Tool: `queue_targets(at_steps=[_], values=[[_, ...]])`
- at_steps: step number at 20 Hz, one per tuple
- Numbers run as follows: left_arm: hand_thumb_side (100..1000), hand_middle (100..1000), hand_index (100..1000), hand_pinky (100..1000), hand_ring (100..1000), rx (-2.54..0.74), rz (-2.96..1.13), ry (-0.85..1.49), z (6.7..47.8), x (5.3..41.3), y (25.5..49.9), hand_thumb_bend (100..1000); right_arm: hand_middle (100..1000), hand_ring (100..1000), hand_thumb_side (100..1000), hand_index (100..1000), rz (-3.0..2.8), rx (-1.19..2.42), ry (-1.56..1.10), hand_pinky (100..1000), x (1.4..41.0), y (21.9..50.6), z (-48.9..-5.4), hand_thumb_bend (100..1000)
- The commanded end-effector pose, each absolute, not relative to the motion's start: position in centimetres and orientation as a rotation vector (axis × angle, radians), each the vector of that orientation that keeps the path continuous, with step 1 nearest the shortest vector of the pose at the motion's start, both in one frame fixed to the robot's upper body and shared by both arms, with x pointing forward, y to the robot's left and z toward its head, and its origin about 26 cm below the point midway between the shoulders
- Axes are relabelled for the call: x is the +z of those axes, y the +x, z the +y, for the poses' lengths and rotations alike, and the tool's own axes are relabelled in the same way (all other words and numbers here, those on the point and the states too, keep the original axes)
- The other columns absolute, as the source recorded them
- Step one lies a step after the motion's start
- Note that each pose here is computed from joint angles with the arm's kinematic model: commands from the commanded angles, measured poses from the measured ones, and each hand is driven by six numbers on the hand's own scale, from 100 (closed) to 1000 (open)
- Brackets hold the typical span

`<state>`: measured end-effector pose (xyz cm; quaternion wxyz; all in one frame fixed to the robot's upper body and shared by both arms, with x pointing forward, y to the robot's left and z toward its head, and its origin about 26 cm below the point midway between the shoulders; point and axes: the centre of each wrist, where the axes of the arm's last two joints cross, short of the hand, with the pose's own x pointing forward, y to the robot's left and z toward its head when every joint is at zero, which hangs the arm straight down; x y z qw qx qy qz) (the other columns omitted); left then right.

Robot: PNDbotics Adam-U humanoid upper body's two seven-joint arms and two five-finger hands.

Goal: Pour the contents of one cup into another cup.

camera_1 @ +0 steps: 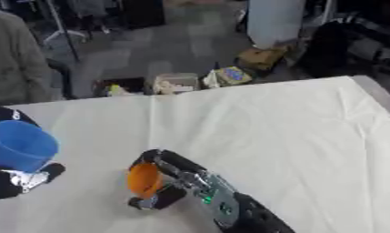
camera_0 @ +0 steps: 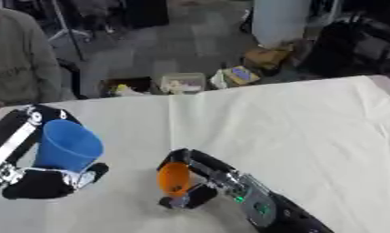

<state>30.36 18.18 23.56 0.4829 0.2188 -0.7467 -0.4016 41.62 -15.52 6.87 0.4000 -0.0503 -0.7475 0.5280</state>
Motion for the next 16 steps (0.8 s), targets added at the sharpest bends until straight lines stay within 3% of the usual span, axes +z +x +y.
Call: queue_targets(at_steps=[1,6,16], values=[[100,122,417,195,157,-0.879,-1.871,0.554,18.8,24.2,30.2,546,771,773,398,836,-1.909,1.336,-0.197,676,7.8,42.2,-16.6,561],[100,177,466,294,219,-0.681,-1.938,0.491,19.2,22.8,30.1,591,823,813,534,866,-1.973,1.246,-0.239,730,9.7,42.3,-18.6,664],[100,259,529,443,314,-0.171,-2.064,0.296,19.1,15.2,33.4,664,797,781,594,860,-2.057,0.658,-0.34,671,13.3,41.0,-25.1,577]])
